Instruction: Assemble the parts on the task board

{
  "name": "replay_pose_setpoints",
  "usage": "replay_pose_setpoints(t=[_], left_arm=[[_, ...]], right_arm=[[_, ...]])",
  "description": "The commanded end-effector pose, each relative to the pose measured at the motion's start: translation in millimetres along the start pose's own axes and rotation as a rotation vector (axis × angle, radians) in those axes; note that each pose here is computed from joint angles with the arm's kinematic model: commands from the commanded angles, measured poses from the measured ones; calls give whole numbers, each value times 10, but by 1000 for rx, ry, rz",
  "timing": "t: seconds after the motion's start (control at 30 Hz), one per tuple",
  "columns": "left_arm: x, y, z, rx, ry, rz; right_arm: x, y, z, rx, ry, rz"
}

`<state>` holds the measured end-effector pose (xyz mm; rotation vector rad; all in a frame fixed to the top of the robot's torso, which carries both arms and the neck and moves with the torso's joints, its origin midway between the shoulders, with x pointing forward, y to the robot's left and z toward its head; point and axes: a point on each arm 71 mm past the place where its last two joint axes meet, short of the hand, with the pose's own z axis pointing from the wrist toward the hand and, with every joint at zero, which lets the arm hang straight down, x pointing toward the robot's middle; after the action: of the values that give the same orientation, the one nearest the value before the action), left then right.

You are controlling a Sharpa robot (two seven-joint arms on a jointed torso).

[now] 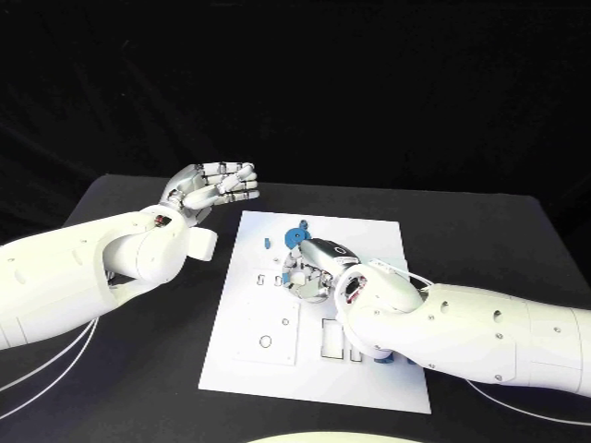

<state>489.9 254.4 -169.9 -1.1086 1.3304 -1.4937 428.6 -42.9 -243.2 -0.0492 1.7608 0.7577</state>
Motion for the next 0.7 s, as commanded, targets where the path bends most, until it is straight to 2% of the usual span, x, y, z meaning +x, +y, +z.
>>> replay_pose_setpoints(t=[0.03,0.7], left_arm=[[24,-10,3,5,21,-9],[16,-8,0,1,21,-8]], right_arm=[[28,-6,-1,4,14,-18],[43,-18,2,18,26,-26]])
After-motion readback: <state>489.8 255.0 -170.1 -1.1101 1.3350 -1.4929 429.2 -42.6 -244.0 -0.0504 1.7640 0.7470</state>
